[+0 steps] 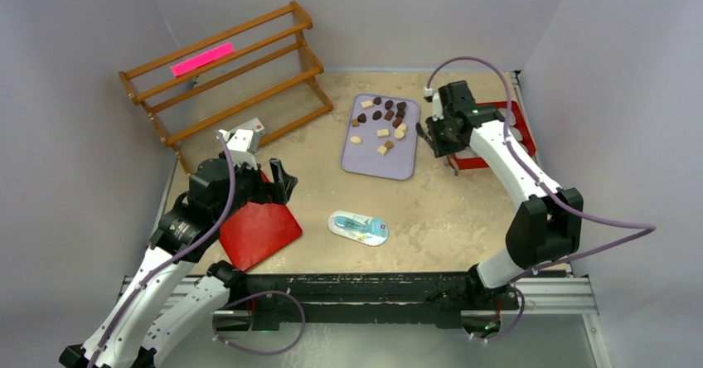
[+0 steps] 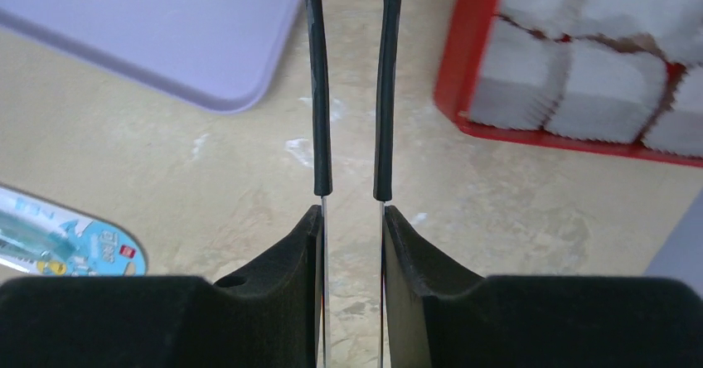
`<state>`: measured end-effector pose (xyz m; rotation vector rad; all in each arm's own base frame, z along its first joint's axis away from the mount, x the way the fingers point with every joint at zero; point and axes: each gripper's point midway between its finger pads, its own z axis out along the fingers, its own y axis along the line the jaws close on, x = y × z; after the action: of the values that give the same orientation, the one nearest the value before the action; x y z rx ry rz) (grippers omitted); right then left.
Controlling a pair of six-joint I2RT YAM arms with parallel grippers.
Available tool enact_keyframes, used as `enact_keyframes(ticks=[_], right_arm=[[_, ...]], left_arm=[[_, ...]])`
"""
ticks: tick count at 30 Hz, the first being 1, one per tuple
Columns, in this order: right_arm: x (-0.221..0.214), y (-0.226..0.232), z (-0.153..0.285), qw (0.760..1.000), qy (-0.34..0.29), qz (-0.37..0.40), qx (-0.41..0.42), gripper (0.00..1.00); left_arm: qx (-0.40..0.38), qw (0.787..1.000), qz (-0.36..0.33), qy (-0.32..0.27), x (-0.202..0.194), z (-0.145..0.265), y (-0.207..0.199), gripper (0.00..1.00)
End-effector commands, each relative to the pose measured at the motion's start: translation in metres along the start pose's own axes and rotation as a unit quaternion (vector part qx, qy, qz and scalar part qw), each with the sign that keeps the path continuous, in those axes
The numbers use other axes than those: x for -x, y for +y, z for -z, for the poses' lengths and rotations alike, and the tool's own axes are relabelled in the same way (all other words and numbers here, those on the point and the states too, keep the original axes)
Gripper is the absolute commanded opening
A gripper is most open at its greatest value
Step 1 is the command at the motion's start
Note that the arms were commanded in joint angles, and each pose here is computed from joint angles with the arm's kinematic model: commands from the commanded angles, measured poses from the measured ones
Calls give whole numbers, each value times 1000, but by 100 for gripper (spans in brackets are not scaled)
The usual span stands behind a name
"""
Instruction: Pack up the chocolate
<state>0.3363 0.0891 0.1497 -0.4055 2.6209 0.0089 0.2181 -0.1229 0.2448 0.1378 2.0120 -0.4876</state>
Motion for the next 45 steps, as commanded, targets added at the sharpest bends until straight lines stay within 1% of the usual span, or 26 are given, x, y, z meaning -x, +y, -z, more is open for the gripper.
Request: enact_keyframes(ticks=[1,3,4,9,13,21,35,45], right_arm=[[10,-43,27,997,-39,-58,-45,20],[6,-62,28,994,-36,-79,-64,20],[3,-71,29,991,-32,-103,-73,20],[-3,-105,31,982,-30,-154,-105,22],[-4,-120,23,978,-33,-181,-98,23],[-18,-143,3,970,-7,-219,-107,25],[-18,-156,-24,963,-4,-250,-101,31],[-24,-161,-38,960,6,-263,-99,34]], left_arm=[[-9,1000,-9,-13,4,0,-2,100],[-11,1000,-10,-14,5,1,-3,100],[-12,1000,-10,-15,5,1,-3,100],[-12,1000,-10,-13,4,0,-3,100],[-9,1000,-10,-11,4,0,-2,100],[-9,1000,-10,-12,4,0,-2,100],[-9,1000,-10,-12,4,-1,-2,100],[-8,1000,-10,-12,4,-1,-2,100]])
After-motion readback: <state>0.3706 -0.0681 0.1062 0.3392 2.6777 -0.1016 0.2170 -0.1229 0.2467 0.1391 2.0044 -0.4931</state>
